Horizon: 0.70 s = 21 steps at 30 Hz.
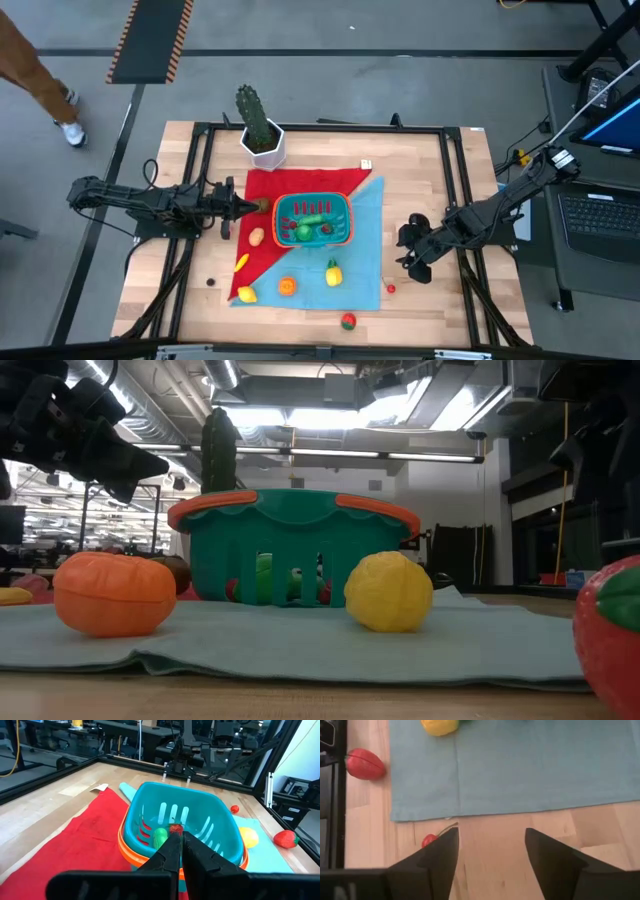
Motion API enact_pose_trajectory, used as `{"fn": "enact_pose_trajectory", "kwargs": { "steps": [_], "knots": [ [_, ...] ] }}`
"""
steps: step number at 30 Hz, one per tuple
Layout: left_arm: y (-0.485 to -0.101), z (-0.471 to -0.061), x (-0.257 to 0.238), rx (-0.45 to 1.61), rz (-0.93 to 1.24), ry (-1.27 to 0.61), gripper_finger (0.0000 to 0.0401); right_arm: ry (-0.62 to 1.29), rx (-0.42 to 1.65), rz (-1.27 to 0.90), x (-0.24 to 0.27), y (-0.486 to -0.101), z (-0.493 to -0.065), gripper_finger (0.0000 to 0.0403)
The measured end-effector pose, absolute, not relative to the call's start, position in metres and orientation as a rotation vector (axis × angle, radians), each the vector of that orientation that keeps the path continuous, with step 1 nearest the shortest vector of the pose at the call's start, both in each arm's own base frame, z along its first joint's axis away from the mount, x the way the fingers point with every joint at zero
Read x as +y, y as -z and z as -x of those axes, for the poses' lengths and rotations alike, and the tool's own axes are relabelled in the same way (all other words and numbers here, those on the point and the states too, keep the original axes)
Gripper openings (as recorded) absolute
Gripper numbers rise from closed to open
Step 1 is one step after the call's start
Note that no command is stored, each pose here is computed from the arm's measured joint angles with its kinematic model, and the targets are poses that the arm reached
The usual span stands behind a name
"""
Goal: Build produce basket
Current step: Put the red cherry into the blue basket
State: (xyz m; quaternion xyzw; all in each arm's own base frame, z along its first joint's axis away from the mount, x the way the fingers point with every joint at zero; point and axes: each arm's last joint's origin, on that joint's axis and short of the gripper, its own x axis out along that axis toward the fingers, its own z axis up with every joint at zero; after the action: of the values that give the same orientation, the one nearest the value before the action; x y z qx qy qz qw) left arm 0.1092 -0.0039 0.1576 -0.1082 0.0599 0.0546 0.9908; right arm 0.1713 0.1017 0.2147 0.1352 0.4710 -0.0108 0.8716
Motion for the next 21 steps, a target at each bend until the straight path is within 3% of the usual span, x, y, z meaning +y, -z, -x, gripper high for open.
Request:
{"fn": "enact_pose_trajectory", "kwargs": {
  "steps": [8, 21],
  "knots": [
    [-0.158, -0.109, -0.004, 0.120, 0.218, -0.109, 0.0008, -0.062, 0.923, -0.240, 0.112, -0.215, -0.178, 0.0231],
    [-0.157, -0.109, -0.004, 0.122, 0.260, -0.111, 0.0008, -0.111, 1.056, -0.265, 0.155, -0.203, -0.193, 0.0171]
  ]
}}
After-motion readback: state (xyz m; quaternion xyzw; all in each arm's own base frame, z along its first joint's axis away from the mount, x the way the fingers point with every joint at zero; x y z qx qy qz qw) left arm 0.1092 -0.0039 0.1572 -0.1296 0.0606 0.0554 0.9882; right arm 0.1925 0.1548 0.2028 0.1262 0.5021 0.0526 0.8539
